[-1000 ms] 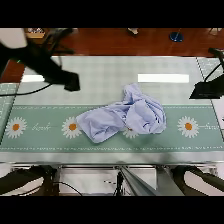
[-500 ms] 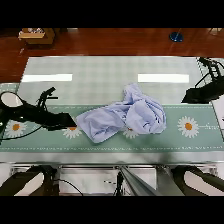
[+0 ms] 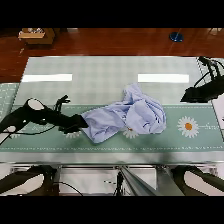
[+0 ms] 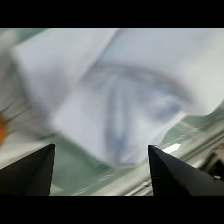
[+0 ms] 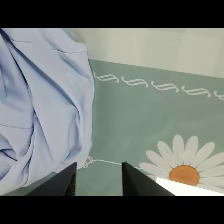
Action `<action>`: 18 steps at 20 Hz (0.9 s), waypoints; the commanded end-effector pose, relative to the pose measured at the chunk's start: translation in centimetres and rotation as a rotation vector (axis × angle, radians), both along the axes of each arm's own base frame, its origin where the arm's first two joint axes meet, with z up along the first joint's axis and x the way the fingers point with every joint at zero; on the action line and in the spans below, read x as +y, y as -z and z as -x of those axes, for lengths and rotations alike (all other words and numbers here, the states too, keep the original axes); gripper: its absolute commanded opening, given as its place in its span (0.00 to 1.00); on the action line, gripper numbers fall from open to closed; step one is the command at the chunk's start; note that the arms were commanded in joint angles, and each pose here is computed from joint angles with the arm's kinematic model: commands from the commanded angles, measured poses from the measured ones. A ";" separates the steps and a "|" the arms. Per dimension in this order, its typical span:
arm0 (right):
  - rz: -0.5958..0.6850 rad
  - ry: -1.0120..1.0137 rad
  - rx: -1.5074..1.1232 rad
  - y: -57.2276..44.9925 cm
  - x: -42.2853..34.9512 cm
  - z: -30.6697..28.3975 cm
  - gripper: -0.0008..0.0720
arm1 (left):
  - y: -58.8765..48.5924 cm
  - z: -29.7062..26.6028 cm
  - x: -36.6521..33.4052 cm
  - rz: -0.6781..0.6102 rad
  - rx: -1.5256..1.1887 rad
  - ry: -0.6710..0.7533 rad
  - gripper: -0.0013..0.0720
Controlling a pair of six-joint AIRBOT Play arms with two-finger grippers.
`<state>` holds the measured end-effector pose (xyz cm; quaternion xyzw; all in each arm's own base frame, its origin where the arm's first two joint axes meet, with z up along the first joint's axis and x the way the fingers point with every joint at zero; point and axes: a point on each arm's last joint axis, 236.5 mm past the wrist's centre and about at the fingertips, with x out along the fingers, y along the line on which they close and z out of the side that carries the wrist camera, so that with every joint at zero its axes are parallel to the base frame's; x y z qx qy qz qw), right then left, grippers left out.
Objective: Fold the shirts.
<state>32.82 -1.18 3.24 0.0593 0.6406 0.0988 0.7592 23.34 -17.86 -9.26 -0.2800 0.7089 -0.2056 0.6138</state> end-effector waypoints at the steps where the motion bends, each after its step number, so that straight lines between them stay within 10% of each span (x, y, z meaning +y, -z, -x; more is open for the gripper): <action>1: -0.003 0.000 0.001 0.0 0.0 0.0 0.49 | 2.4 -1.7 -2.6 0.000 0.033 -0.033 0.86; 4: -0.003 0.000 0.000 0.0 0.1 0.0 0.52 | 3.6 -1.1 -3.7 0.009 0.129 0.002 0.05; 6: 0.018 0.003 -0.003 0.1 -0.5 -0.1 0.67 | 3.2 -0.5 -3.8 0.039 0.134 0.065 0.05; 18: -0.432 0.228 0.017 10.2 4.9 3.7 0.67 | -3.4 -2.6 -1.0 0.124 -0.047 0.065 0.05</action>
